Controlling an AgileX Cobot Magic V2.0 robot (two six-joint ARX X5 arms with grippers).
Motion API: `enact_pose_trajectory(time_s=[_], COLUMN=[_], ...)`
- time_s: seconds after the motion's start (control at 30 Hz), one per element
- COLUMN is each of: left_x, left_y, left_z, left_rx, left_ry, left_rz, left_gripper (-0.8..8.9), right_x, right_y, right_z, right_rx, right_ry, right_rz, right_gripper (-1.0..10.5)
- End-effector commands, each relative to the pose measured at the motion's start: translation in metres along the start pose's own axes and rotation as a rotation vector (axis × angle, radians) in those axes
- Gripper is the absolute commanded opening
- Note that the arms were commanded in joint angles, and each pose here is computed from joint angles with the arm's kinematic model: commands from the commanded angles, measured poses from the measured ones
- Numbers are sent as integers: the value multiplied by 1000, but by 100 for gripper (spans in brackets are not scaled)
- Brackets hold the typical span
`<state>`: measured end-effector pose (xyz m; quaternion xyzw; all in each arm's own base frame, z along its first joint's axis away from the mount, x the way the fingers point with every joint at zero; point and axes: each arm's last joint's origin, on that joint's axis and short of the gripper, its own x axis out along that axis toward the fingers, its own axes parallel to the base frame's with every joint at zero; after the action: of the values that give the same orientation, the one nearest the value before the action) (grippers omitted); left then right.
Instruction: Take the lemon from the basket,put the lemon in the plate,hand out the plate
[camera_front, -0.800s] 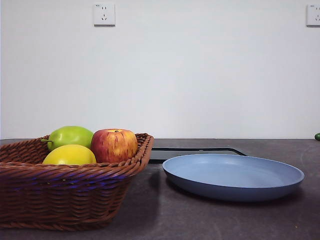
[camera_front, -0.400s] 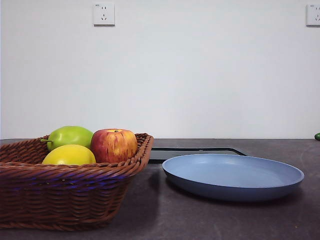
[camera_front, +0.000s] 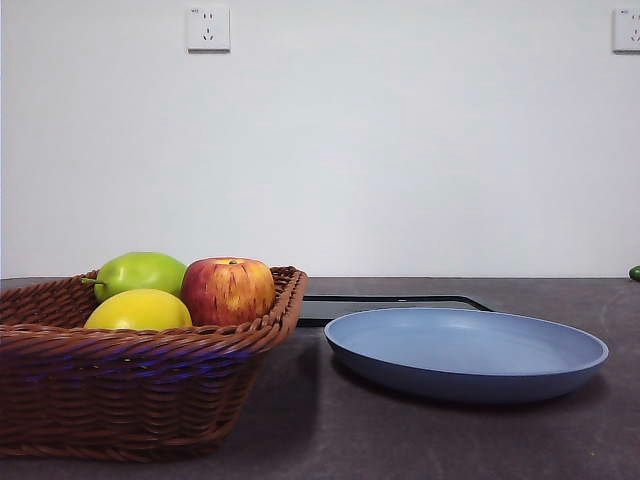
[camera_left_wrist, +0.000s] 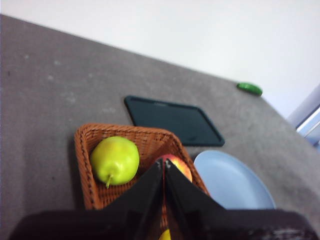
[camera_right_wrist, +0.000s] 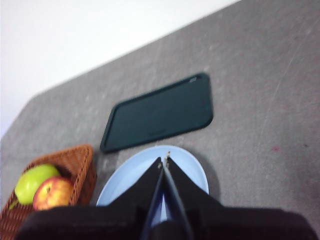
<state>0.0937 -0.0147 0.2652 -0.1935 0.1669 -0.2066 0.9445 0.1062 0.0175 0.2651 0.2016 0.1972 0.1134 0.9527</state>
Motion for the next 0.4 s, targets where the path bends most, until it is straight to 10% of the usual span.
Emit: enact_pose_trajectory(time_s=[0.03,0.4], left_x=[4,21], left_y=[-3,-12], left_z=[13,49], left_rx=[60,98], left_ry=[65,306], left_rz=[0,-32], left_gripper=[7,6], right_x=[4,38], right_y=[6,13], right_z=[15,48], right_rx=[-66,-238], right_ry=[60,366], right_rz=[-5,-72], right_gripper=[4,4])
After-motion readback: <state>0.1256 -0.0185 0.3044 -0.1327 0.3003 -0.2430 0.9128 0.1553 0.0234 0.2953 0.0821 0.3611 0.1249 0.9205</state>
